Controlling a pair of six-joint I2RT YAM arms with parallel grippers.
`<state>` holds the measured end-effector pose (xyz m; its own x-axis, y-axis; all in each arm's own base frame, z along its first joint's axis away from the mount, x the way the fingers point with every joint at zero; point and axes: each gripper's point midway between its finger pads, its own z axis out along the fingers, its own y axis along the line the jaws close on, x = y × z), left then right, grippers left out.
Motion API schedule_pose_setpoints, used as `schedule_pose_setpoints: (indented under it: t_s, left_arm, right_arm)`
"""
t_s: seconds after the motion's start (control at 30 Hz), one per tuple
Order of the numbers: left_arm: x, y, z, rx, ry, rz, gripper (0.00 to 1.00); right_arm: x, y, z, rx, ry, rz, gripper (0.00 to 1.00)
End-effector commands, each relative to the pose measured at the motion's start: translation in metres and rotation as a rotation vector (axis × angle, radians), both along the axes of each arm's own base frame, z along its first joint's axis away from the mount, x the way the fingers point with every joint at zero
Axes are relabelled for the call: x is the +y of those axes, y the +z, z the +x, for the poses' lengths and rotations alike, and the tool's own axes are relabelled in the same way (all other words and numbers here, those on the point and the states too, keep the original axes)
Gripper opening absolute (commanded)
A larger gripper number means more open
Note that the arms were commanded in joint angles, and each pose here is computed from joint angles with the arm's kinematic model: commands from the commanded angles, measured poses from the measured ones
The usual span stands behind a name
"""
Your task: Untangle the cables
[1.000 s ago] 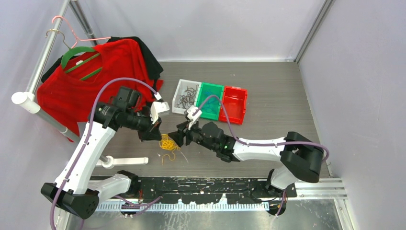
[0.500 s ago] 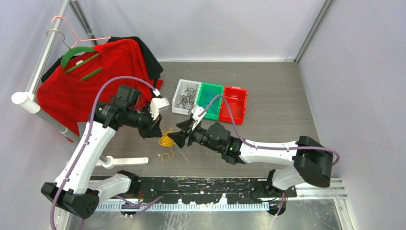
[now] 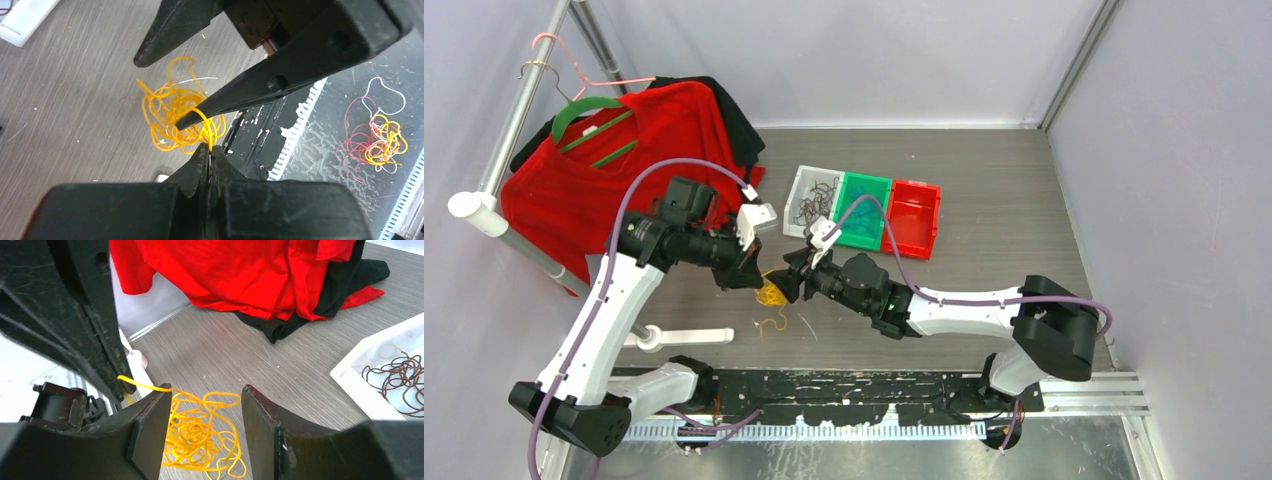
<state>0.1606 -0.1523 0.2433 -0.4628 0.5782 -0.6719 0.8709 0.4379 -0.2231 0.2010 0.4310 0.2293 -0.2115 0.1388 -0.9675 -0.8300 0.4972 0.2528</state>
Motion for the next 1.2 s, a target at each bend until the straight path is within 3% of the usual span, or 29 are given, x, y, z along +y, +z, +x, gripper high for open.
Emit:
schedule_pose_setpoints:
  t_s: [0.0,0.37,0.53,0.9,1.03,1.17]
  left_arm:
    - [-0.008,0.018,-0.013,0.021,-0.048,-0.067,0.00]
    - [-0.015,0.030,-0.019,0.040,-0.091,-0.118,0.00]
    - [-0.018,0.039,-0.024,0.043,-0.116,-0.141,0.00]
    - [-0.016,0.043,-0.038,0.060,-0.158,-0.148,0.00]
    - [-0.010,0.036,-0.026,0.015,-0.109,-0.098,0.00]
    - [0.002,0.026,-0.002,-0.072,-0.016,-0.015,0.00]
  right_arm:
    - [0.008,0.048,0.012,-0.090,-0.074,0.110,0.58]
    - [0.041,0.025,0.015,-0.085,-0.083,0.089,0.59]
    - [0.038,0.008,0.030,-0.075,-0.169,0.057,0.54]
    - [-0.003,0.021,0.051,-0.122,-0.365,0.051,0.22]
    - [-0.021,0.028,0.052,-0.139,-0.398,0.020,0.04]
    - [-0.040,0.032,0.054,-0.142,-0.446,-0.017,0.01]
